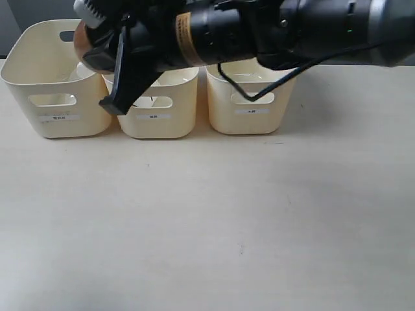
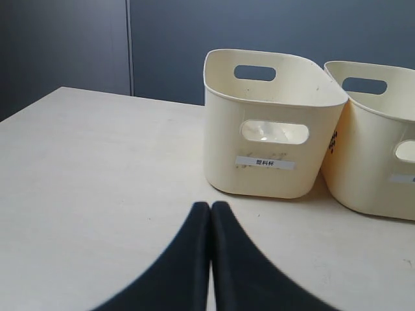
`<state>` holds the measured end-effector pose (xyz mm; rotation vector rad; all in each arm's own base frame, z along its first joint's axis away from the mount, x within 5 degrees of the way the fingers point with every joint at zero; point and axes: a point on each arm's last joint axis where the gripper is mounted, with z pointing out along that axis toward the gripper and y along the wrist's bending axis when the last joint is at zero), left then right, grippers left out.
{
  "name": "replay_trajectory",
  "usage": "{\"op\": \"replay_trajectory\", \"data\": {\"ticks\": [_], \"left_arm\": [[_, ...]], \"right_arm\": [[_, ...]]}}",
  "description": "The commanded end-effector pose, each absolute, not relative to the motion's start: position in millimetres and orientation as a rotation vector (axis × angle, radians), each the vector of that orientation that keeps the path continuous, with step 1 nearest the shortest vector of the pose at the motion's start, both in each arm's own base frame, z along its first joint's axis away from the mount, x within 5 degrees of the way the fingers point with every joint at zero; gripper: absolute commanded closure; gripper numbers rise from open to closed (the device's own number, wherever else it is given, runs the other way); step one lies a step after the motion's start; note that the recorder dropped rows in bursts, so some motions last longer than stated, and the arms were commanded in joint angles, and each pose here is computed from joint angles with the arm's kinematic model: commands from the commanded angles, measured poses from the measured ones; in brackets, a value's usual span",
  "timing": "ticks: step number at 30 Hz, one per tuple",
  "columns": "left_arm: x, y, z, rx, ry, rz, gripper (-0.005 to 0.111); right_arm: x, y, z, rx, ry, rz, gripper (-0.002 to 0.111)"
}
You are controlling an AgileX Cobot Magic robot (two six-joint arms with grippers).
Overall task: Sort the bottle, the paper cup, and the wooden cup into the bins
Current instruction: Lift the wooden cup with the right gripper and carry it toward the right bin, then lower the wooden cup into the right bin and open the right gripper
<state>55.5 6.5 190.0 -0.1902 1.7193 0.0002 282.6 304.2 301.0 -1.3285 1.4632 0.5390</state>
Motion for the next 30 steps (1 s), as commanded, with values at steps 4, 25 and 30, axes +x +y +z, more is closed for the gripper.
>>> {"op": "replay_trajectory", "data": {"ticks": [4,25,30], "left_arm": [[55,6,192,-0.186,1.705,-0.003,0.107],[55,6,192,-0.186,1.705,-0.003,0.107],[55,6,192,-0.186,1.705,-0.003,0.107]], "right_arm": [[287,244,331,-1.159,1.515,0.449,0.109],[398,158,287,-0.593,1.911,0.538,0.109],[425,165,250,-0.54,1.99,0.548,0.109]]}}
